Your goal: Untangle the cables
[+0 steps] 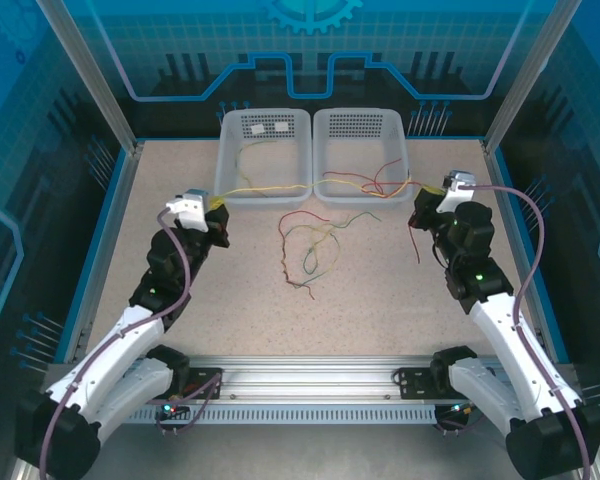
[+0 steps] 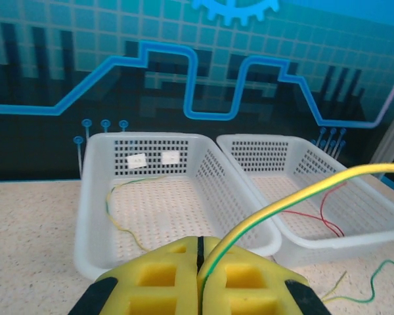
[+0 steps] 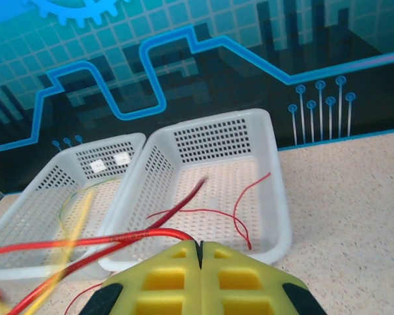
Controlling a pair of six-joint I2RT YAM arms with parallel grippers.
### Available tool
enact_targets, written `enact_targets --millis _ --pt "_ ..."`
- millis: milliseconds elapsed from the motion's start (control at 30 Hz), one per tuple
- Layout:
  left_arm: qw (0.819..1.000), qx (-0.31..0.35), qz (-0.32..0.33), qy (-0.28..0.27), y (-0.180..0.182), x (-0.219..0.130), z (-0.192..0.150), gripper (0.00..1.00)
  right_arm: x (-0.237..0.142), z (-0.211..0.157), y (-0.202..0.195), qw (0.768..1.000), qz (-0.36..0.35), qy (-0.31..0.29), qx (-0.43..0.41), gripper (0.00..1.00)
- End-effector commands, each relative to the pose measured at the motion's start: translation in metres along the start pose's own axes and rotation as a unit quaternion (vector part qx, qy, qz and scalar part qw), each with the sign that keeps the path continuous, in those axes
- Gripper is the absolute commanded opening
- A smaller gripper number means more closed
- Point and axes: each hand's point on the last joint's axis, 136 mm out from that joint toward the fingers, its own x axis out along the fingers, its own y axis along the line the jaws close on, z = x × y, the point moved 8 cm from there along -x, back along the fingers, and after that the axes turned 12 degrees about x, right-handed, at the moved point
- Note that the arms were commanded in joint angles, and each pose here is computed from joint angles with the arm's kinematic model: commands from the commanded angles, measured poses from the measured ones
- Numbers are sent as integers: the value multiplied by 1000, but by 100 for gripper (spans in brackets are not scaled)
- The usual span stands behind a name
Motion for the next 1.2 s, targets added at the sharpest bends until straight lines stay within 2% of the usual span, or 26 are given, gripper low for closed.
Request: enact_targets --millis 0,167,300,433,767,1167 --pt "996 -37 80 5 26 -7 -1 0 -4 10 -19 998 -62 -23 22 0" --pt "988 -75 132 17 49 -16 -4 0 -9 15 -28 995 -86 -32 34 0" --pt "986 -91 136 8 55 -21 -2 0 -11 17 -31 994 -91 -36 39 0" --pt "993 -89 73 -8 46 -20 11 0 -12 18 -30 995 -78 -37 40 0" --pt "996 -85 19 -36 37 -20 36 0 -13 18 -28 996 -66 -43 44 0" --pt "995 -72 12 -72 37 -17 72 0 -12 15 -29 996 -62 -41 51 0"
